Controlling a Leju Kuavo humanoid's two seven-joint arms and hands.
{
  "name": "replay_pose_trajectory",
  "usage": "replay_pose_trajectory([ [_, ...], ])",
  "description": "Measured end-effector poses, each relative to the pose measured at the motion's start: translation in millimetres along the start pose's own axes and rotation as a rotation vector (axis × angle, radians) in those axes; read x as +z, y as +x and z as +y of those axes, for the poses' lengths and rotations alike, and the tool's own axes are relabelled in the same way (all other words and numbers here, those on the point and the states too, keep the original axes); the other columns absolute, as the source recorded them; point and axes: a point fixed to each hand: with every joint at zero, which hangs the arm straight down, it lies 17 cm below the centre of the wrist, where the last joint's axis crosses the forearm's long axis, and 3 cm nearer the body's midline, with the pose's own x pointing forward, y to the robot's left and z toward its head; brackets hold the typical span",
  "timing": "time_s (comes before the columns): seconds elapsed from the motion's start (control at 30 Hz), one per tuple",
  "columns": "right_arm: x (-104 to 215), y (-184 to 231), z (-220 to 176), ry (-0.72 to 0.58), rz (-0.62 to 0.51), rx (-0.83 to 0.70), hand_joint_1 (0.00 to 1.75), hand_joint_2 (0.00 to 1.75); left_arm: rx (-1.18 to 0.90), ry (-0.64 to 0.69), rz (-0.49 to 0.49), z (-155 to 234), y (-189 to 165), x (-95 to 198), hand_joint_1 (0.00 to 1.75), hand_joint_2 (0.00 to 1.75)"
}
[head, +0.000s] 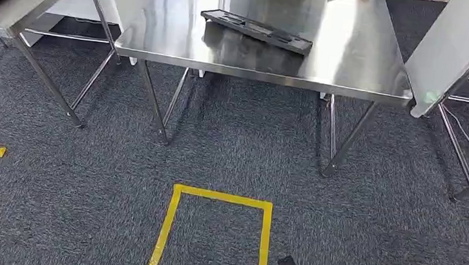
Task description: Take the parts from the cabinet and place them on the table.
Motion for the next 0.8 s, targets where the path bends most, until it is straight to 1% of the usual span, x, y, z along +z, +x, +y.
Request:
replay_pose_trajectory([
  [0.2,-0.2,9.6,-2.5,-0.01,-0.048,0.009,0.0,0.0,0.015,0.018,0.025,3.3,-4.6,-0.4,0.0,0.0],
  [0.33,-0.4,25.5,-9.1,-0.029,-0.078,-0.053,0.0,0.0,0.023,0.032,0.029,5.7,-4.3,-0.5,0.0,0.0],
  [0.4,0.1,26.5,-8.4,-0.031,-0.076,-0.064,0.0,0.0,0.035,0.049,0.046,8.3,-7.5,-0.3,0.0,0.0],
  [0.57,-0.2,35.1,-12.4,-0.04,-0.09,-0.026,0.0,0.0,0.09,0.11,0.096,17.3,-15.2,0.9,0.0,0.0],
  [0.8,-0.9,53.7,-21.1,-0.048,-0.107,0.012,0.0,0.0,0.071,0.125,0.131,21.0,-24.9,0.8,0.0,0.0],
])
